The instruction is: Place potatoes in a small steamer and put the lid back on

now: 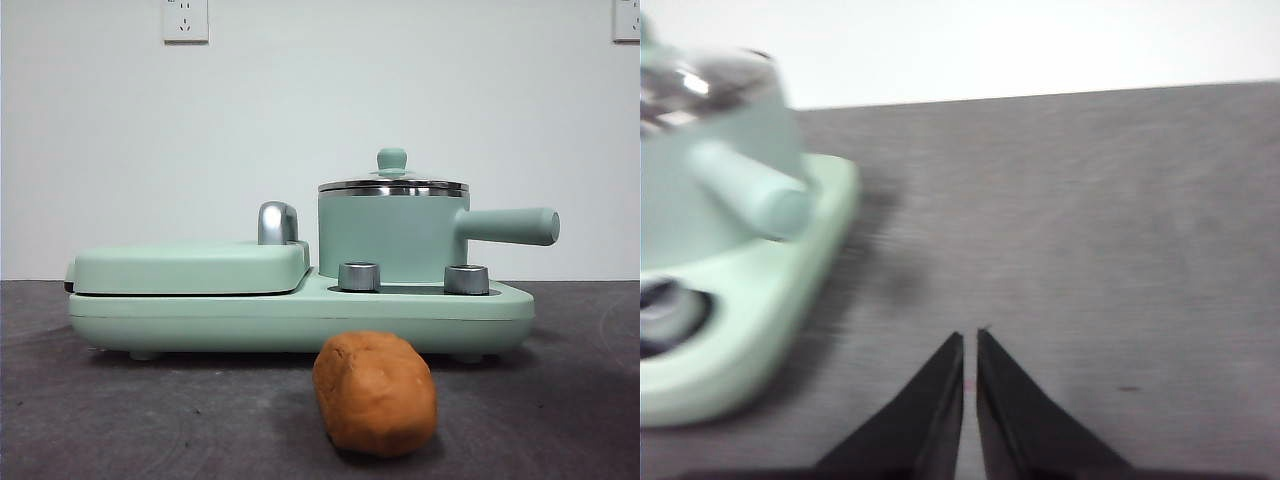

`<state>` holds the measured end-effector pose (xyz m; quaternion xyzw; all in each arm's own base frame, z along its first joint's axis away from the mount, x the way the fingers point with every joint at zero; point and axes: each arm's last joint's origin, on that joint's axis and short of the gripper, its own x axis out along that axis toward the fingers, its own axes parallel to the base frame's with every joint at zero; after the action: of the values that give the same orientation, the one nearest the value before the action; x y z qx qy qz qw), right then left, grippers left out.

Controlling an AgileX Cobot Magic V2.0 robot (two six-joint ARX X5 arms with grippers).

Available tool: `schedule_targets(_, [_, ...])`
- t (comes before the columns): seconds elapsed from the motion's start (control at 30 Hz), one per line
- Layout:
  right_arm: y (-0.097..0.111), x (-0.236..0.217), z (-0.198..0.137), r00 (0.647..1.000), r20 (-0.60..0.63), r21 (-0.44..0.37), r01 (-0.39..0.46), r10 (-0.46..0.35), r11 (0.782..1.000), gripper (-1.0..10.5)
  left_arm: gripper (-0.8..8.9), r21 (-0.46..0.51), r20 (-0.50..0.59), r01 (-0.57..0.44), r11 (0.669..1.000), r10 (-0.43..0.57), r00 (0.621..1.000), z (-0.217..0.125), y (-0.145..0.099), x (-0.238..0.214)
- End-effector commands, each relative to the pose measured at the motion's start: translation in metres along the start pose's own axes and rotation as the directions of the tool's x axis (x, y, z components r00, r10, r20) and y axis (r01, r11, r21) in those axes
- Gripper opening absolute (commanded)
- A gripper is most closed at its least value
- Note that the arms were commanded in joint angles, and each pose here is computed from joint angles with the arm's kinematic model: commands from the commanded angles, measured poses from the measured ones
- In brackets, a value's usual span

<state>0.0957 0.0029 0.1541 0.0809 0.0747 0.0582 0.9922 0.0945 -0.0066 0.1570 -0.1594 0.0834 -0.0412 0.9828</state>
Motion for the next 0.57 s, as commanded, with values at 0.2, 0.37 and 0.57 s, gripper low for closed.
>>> schedule_targets(0.2, [0.013,-0.021,0.048,0.992,0.093,0.272,-0.113,0.091,0.956,0.1,0.08,-0.219,0.035,0.324,0.920,-0.324,0.945,0.035,-0.022,-0.016])
schedule_targets(0.37, [0.023,-0.045,0.083,0.990,0.048,0.295,-0.144,0.136,0.945,0.1,0.09,-0.195,0.090,0.356,0.914,-0.345,0.934,0.074,-0.036,-0.035])
schedule_targets(0.57, [0.035,-0.065,0.118,0.966,-0.044,0.309,-0.230,0.256,0.923,0.1,0.09,-0.158,0.071,0.347,0.925,-0.340,0.938,0.124,-0.053,-0.048])
